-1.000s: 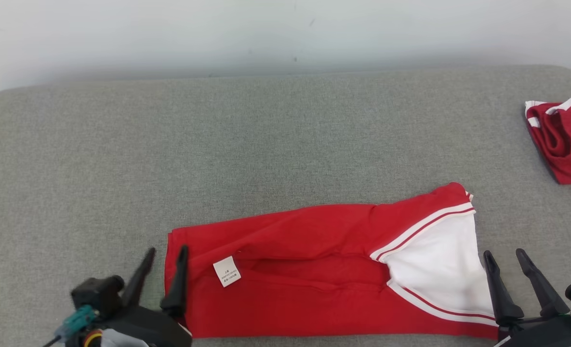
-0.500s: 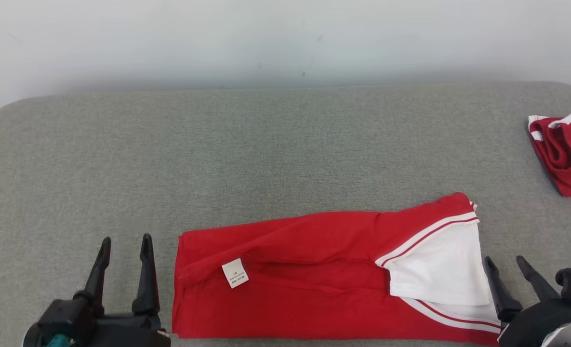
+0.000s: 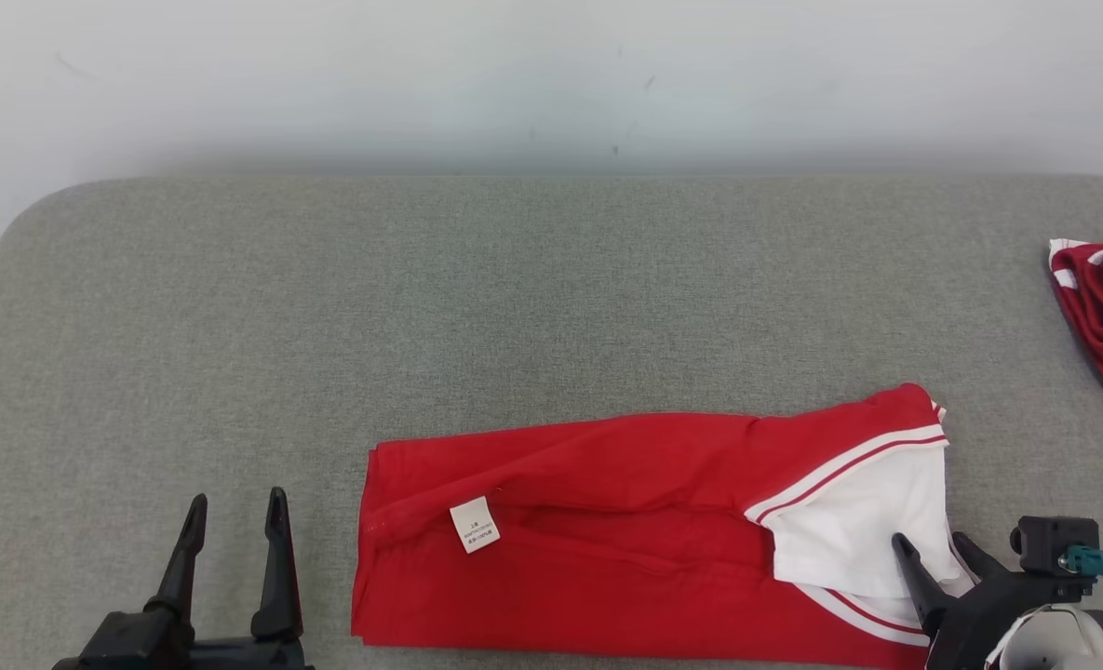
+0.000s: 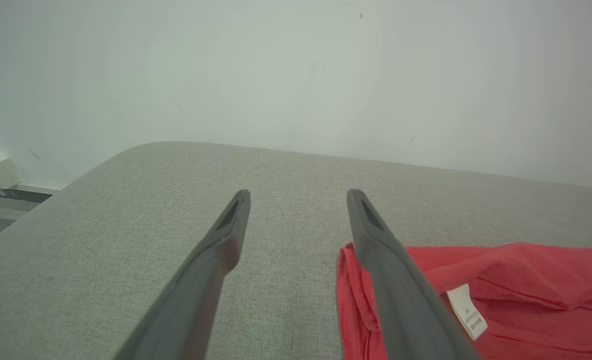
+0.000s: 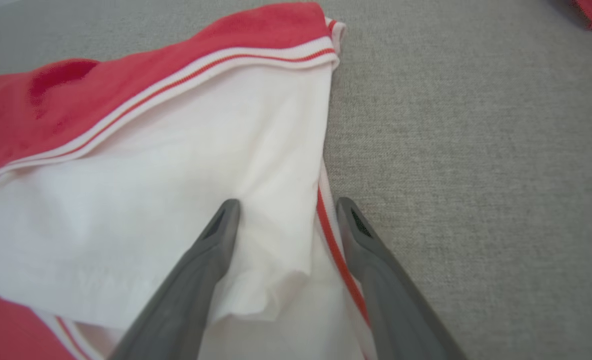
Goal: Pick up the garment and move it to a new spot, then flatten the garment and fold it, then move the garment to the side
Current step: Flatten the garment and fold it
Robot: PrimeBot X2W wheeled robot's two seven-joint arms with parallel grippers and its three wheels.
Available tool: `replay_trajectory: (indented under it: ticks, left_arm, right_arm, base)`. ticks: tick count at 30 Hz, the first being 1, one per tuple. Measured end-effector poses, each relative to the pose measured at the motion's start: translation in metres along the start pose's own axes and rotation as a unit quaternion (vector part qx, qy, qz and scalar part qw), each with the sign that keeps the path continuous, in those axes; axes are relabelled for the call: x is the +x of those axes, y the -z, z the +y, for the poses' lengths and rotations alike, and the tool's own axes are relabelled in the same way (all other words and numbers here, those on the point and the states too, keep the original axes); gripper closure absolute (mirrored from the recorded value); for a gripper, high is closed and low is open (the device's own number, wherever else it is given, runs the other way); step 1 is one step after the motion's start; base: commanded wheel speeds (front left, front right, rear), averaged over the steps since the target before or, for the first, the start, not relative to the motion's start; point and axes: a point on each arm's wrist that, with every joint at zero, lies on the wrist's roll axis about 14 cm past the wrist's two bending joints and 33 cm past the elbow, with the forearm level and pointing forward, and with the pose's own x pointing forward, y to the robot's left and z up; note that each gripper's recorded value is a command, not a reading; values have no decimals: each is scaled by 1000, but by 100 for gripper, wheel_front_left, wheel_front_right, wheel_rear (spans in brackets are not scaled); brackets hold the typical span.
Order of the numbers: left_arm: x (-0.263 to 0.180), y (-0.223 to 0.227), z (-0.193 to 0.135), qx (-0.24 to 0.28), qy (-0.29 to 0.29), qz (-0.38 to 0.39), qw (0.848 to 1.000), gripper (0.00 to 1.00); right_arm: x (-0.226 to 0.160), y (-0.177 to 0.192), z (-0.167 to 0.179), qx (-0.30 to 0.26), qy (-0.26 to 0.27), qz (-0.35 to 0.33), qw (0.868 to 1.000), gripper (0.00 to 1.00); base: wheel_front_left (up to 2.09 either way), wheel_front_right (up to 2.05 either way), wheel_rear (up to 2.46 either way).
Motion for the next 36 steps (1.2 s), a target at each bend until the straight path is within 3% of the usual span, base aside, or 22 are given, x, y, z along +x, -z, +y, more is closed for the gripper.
replay_trajectory:
  ticks: [3, 4, 5, 6, 7, 8, 9, 10, 18, 29, 36]
  left_arm:
    - [-2, 0, 4, 0, -6, -1, 1000, 0]
    - [-2, 0, 5, 0, -8, -1, 1000, 0]
    - [-2, 0, 5, 2, -7, -1, 1000, 0]
    - [-3, 0, 6, 3, -8, -1, 1000, 0]
    - [-3, 0, 6, 5, -9, 0, 1000, 0]
    - [-3, 0, 6, 5, -9, 0, 1000, 0]
    - [-3, 0, 6, 5, -7, 0, 1000, 0]
    - [-2, 0, 5, 5, -6, 0, 1000, 0]
    - [-4, 4, 3, 4, -2, 5, 1000, 0]
    - [-2, 4, -8, -6, 13, 4, 1000, 0]
    - [-1, 10, -14, -13, 18, 12, 1000, 0]
  right_arm:
    - [4, 6, 0, -6, -2, 21, 1000, 0]
    - [5, 7, 1, -4, -3, 27, 1000, 5]
    - [6, 9, 1, -2, -4, 34, 999, 19]
    - [6, 11, 1, -1, -4, 39, 999, 19]
    - [7, 11, 1, -2, -4, 44, 999, 29]
    - [7, 12, 1, -1, -4, 48, 999, 68]
    - [7, 14, 1, -2, -4, 53, 999, 93]
    - [8, 14, 1, -3, -5, 56, 998, 100]
    - [6, 6, -7, -1, 3, 40, 999, 100]
    - [-30, -19, -101, -12, 104, 5, 994, 100]
    - [-33, -45, -85, -26, 75, -49, 996, 100]
  base:
    - [0, 0, 0]
    - [0, 0, 0]
    - [0, 0, 0]
    - [0, 0, 0]
    - [0, 0, 0]
    - [0, 0, 0]
    - [0, 0, 0]
    - [0, 0, 0]
    - [0, 0, 0]
    - [0, 0, 0]
    - [0, 0, 0]
